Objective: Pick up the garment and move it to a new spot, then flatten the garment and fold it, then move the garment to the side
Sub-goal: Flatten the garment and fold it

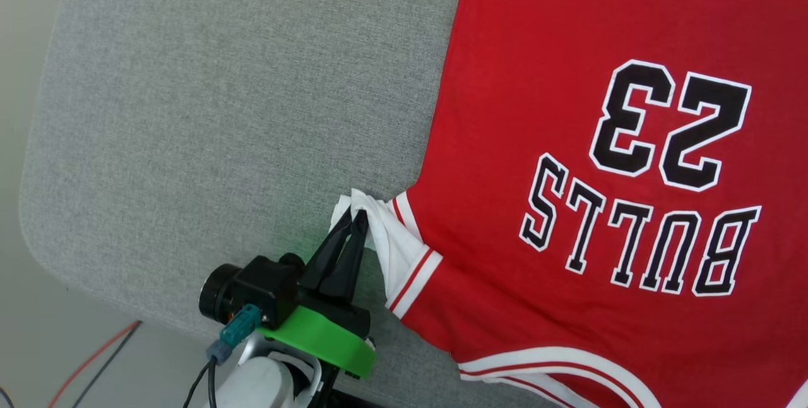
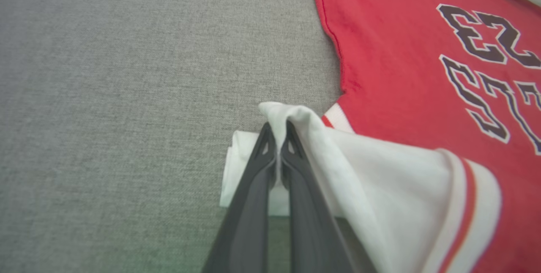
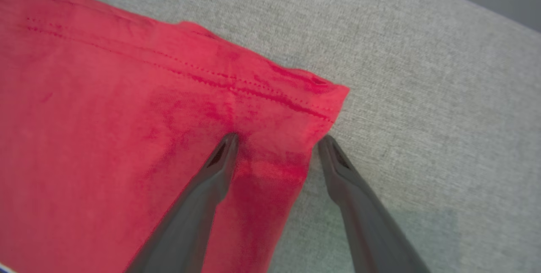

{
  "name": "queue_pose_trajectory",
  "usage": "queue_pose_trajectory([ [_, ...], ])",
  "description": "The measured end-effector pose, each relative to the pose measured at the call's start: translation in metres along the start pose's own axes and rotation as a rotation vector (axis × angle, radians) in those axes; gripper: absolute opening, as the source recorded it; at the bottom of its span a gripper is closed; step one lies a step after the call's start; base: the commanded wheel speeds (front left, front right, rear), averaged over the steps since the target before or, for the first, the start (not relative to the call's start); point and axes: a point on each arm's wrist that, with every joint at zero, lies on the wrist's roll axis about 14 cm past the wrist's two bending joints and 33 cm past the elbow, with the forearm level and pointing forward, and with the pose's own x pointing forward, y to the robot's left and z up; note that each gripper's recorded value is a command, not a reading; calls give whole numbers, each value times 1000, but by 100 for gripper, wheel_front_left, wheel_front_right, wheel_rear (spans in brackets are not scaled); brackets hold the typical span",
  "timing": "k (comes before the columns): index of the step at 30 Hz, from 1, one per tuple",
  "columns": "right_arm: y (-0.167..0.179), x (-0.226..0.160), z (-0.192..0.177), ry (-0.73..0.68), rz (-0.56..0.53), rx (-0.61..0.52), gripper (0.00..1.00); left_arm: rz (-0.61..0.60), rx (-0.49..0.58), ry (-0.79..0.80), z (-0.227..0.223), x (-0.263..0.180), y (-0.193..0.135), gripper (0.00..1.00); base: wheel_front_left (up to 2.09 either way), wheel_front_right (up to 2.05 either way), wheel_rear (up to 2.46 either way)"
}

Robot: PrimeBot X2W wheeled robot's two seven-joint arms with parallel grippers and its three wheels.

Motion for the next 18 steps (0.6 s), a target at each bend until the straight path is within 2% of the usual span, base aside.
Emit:
queue_pose_trajectory([
  [1, 0, -1, 0, -5, 4, 2, 0, 1, 0, -2, 0, 0, 1, 0, 0, 0, 0],
  [10, 10, -34, 30, -200, 20, 3, 0, 3, 6, -31, 9, -9, 2, 0, 0, 0, 0],
  [15, 11, -76, 45, -313, -4, -76, 0, 17, 2, -48, 13, -22, 5, 0, 0, 0, 0],
  [18, 9, -100, 39, -344, -9, -109, 0, 18, 4, -61, 16, -29, 5, 0, 0, 0, 0],
])
